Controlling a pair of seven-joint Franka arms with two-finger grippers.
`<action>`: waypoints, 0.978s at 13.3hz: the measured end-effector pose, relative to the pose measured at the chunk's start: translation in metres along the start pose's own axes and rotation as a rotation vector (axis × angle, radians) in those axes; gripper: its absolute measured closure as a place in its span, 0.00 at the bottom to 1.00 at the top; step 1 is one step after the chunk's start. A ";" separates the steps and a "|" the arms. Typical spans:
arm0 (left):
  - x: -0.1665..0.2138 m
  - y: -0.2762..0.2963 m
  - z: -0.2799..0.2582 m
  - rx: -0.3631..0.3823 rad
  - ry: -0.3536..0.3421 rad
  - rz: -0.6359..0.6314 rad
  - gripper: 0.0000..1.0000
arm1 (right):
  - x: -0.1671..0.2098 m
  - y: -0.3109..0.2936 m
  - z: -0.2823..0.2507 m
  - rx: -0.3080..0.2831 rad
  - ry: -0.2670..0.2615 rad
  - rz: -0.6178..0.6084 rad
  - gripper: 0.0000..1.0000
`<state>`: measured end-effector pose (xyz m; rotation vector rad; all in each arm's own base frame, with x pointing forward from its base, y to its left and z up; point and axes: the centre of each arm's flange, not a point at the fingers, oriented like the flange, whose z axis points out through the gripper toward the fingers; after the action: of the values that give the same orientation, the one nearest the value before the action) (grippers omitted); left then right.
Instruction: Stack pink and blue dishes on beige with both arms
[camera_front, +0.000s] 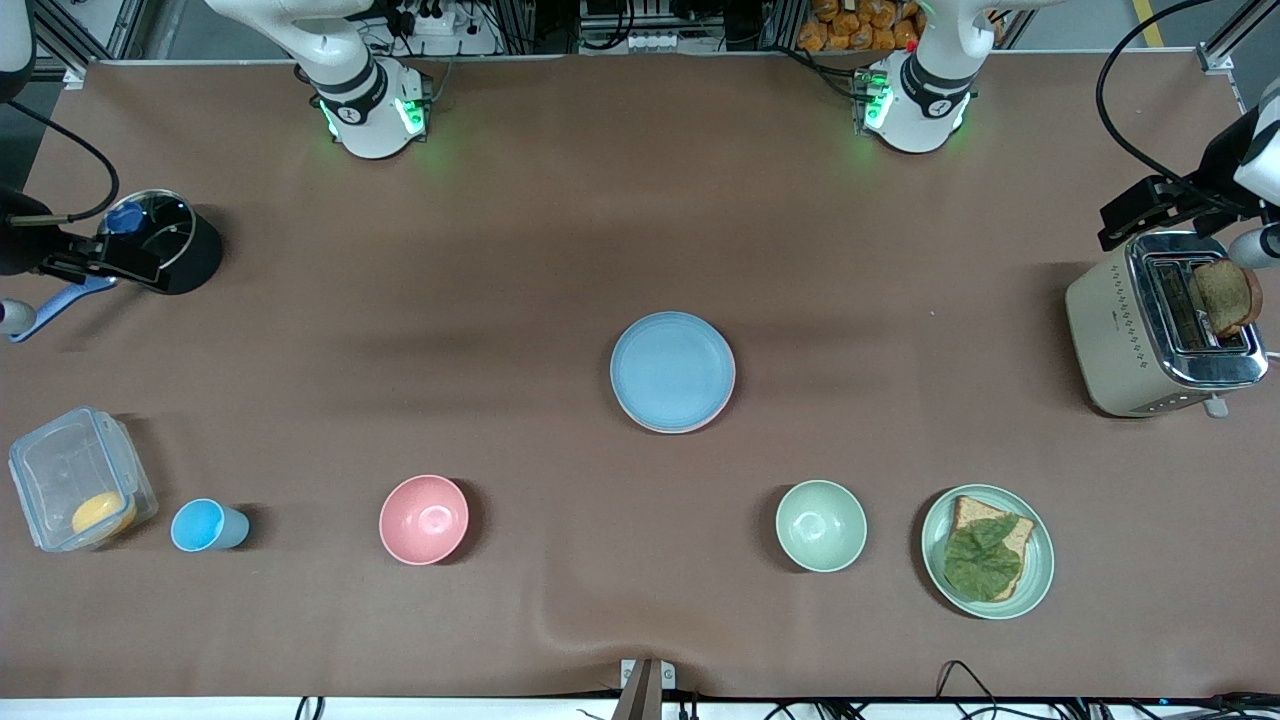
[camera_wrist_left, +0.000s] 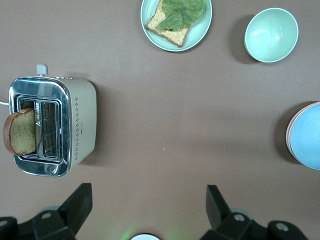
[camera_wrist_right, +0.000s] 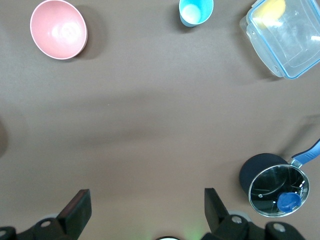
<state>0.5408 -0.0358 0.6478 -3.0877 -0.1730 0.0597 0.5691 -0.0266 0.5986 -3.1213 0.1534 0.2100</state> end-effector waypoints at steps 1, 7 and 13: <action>0.000 0.000 0.000 -0.002 -0.001 0.000 0.00 | 0.000 0.000 0.000 0.000 0.000 -0.001 0.00; 0.011 0.012 0.014 -0.002 -0.023 0.023 0.00 | 0.001 -0.003 0.002 -0.001 -0.004 -0.006 0.00; 0.013 0.011 0.010 -0.007 -0.014 0.021 0.00 | 0.001 -0.008 0.002 -0.002 -0.005 -0.015 0.00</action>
<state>0.5543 -0.0451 0.6363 -3.0966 -0.1422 0.0819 0.5705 -0.0184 0.5961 -3.1223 0.1303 0.2182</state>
